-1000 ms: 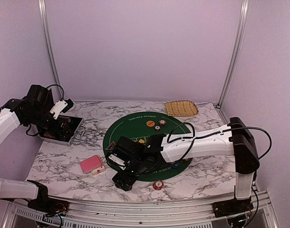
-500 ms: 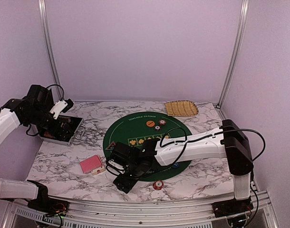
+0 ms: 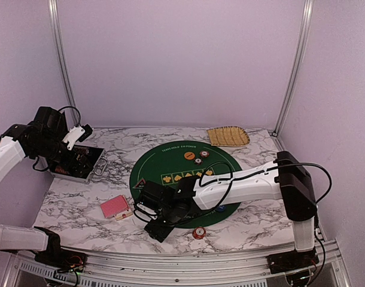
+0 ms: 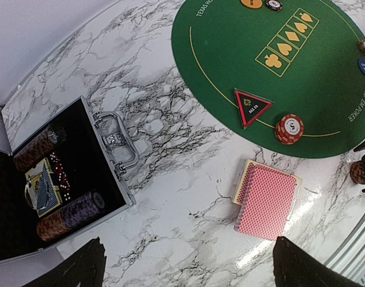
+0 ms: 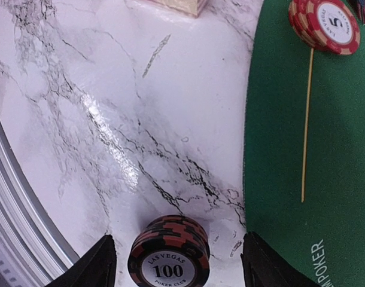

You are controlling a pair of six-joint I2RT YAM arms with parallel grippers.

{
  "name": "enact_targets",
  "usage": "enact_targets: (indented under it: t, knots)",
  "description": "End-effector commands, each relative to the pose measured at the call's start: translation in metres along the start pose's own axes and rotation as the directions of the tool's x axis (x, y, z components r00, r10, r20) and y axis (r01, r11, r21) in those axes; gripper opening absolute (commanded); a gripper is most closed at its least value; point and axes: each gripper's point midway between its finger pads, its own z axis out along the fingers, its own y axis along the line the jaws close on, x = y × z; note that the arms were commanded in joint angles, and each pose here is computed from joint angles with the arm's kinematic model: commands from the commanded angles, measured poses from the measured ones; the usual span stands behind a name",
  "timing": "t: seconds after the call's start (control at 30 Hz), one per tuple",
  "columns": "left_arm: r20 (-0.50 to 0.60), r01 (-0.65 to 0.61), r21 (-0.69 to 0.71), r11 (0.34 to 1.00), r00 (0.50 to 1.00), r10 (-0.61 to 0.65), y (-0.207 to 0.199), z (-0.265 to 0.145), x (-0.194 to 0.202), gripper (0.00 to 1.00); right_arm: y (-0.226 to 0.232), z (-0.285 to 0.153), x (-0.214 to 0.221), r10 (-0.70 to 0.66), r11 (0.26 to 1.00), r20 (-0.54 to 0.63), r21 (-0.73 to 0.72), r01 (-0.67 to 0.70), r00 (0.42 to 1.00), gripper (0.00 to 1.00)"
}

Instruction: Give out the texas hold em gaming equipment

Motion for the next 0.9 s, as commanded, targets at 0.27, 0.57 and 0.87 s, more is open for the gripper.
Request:
enact_targets:
  t: [0.27,0.57,0.87]
  knots:
    - [0.004,0.001,0.008,1.000,1.000,-0.001,-0.001,-0.008,-0.003,0.99,0.002,0.007,0.001,-0.011,1.000,-0.004,0.008,0.011,1.000,0.58]
    - [0.005,0.002,0.009,1.000,1.000,-0.002,-0.001,-0.008,-0.003,0.99,0.001,0.000,-0.003,-0.012,1.000,0.007,0.012,0.012,1.000,0.39]
    - [0.004,0.002,0.012,1.000,1.000,-0.002,-0.001,-0.007,-0.004,0.99,0.004,-0.018,-0.018,-0.010,1.000,0.038,0.005,0.009,0.999,0.31]
